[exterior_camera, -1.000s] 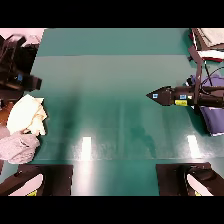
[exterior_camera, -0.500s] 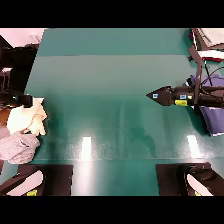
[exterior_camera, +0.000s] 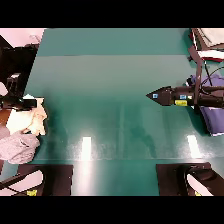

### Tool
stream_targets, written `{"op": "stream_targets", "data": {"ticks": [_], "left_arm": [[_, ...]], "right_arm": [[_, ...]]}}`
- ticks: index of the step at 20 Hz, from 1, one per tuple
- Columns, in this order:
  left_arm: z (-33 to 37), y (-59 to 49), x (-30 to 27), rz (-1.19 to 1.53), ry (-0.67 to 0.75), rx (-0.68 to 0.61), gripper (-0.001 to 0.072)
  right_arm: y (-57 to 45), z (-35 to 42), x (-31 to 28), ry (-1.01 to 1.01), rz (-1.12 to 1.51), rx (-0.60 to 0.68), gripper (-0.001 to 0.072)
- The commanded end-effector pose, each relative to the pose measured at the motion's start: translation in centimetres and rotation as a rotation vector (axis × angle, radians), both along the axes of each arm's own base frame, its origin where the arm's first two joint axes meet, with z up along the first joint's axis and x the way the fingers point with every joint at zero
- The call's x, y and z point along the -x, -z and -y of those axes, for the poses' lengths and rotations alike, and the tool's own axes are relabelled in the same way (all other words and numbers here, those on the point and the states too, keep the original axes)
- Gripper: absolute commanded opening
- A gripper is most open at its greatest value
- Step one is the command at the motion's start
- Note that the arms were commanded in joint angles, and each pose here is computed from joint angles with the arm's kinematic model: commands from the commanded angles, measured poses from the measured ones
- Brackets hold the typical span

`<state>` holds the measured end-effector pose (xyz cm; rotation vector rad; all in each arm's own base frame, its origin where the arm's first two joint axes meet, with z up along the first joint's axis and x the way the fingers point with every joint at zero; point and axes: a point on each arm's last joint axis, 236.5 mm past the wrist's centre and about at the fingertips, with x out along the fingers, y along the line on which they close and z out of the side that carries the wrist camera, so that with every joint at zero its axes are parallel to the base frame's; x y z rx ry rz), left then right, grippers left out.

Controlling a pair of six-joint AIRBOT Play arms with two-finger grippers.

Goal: Fold the shirts.

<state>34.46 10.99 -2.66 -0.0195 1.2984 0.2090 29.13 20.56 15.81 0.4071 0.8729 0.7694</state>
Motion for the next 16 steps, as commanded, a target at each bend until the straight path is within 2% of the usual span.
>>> {"op": "stream_targets", "data": {"ticks": [1, 3, 5, 9, 14, 16], "left_arm": [[0.4, -2.0, -0.8, 0.030, -0.005, 0.022, 0.0024], [1.8, -7.0, -2.6, 0.136, 0.043, 0.059, 0.0024], [5.5, -14.8, -3.8, 0.291, 0.153, 0.157, 0.0024], [17.8, -32.7, -1.6, 0.660, 0.546, 0.437, 0.0023], [30.5, -43.8, 4.1, 0.934, 0.962, 0.506, 0.0023], [33.8, -44.9, 4.9, 0.992, 1.045, 0.534, 0.0023]], "right_arm": [[-0.4, 0.0, -0.4, 0.014, 0.013, -0.013, 0.0015], [-2.0, 0.2, -1.5, 0.048, 0.070, -0.023, 0.0015], [-5.1, 0.7, -3.2, 0.098, 0.169, -0.039, 0.0015], [-10.7, 2.0, -5.8, 0.205, 0.336, -0.087, 0.0015], [-12.9, 2.3, -6.3, 0.228, 0.393, -0.105, 0.0014], [-14.0, 2.3, -6.2, 0.228, 0.416, -0.111, 0.0015]]}}
